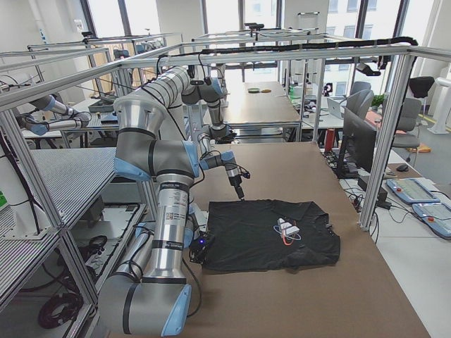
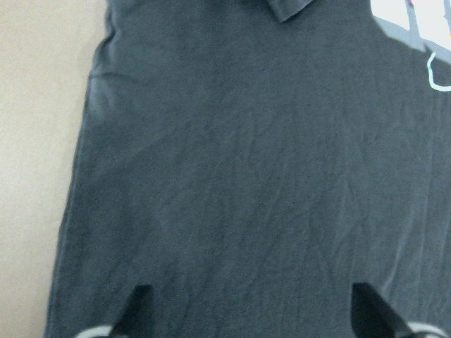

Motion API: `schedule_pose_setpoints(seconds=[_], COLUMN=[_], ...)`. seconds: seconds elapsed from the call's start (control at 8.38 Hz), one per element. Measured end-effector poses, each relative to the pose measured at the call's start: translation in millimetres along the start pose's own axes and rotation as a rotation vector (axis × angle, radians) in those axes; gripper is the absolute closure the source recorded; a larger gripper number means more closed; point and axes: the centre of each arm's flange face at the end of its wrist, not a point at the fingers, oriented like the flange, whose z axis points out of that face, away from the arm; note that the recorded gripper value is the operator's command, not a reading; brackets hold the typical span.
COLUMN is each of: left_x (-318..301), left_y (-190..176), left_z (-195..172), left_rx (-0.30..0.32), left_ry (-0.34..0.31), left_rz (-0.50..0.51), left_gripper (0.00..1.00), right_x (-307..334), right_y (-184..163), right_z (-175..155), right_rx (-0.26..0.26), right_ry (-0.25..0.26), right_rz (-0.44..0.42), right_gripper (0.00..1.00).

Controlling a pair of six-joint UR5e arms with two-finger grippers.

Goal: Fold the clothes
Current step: 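Move both grippers down to the hem corners nearest the robot, then grasp the hem corners with the left and right grippers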

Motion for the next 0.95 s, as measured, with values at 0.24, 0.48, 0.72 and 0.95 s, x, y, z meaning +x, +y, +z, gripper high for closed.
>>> schedule_pose_setpoints(seconds=[0.24, 0.48, 0.72, 0.95], left_x=[-36.2, -79.4, -99.7, -109.3], left_y=[53.0, 118.2, 167.9, 195.1], left_z=[-6.3, -24.6, -32.1, -29.4], left_rx=[0.021, 0.022, 0.014, 0.014], left_ry=[-0.030, -0.057, -0.060, -0.064], left_rz=[-0.038, -0.027, -0.007, 0.005], left_gripper=[0.07, 0.28, 0.44, 0.67], right_x=[-5.7, -13.2, -18.3, -18.8], right_y=[2.1, 1.4, 1.2, 1.1], right_z=[-9.3, -25.8, -34.3, -35.0], right_rx=[-0.016, -0.035, -0.045, -0.045], right_ry=[-0.016, -0.045, -0.063, -0.064], right_rz=[0.004, 0.014, 0.019, 0.020], right_gripper=[1.00, 1.00, 1.00, 1.00])
